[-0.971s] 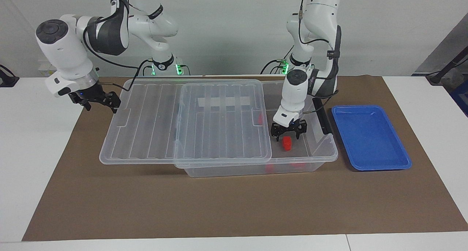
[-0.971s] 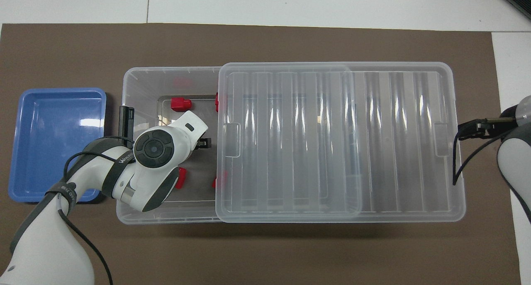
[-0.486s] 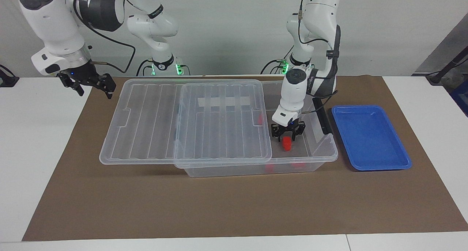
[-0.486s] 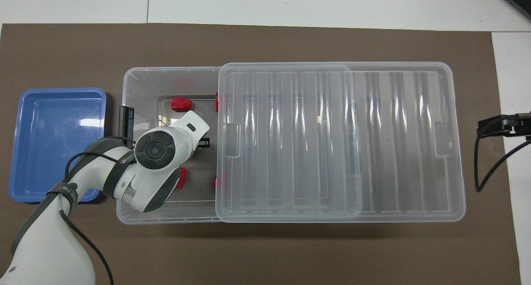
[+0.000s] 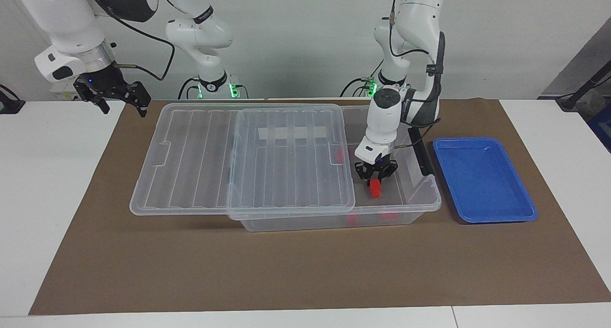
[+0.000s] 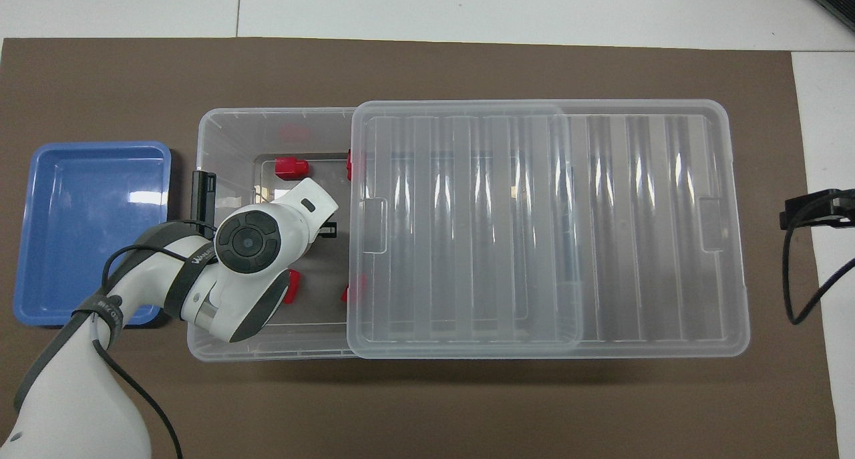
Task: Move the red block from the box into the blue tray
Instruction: 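Grasp the red block with the left gripper and lift it, then carry the red block with the left gripper over the blue tray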
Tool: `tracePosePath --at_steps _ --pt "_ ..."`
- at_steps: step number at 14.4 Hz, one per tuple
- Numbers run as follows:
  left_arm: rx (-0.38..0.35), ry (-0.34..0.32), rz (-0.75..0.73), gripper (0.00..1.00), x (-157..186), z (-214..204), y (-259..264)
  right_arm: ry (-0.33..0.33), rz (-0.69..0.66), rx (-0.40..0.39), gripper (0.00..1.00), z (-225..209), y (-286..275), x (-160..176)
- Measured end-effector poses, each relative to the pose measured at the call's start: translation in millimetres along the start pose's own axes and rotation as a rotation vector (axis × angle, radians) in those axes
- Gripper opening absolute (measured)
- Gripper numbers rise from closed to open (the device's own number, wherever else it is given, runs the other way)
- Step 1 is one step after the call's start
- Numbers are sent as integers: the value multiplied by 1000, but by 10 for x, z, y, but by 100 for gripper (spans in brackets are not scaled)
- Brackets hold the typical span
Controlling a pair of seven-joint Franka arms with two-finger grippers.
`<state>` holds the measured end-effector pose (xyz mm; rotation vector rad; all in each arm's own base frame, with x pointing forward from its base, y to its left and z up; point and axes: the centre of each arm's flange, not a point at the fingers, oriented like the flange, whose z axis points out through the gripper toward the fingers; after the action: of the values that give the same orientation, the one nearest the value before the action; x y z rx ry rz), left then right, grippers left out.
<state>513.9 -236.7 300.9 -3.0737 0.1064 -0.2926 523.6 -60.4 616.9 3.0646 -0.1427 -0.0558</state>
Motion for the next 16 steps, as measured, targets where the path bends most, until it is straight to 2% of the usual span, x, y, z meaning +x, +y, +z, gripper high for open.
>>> tracePosePath --at_steps 4,13,16 --pt "22 -26 6 35 29 -91 -25 2 1 2 100 -64 2 -22" --pt "98 -85 15 35 224 -1081 -200 1 9 8 100 -72 -147 -25" --pt "110 -136 53 35 321 -1422 -315 -18 8 57 100 -62 -201 -46"
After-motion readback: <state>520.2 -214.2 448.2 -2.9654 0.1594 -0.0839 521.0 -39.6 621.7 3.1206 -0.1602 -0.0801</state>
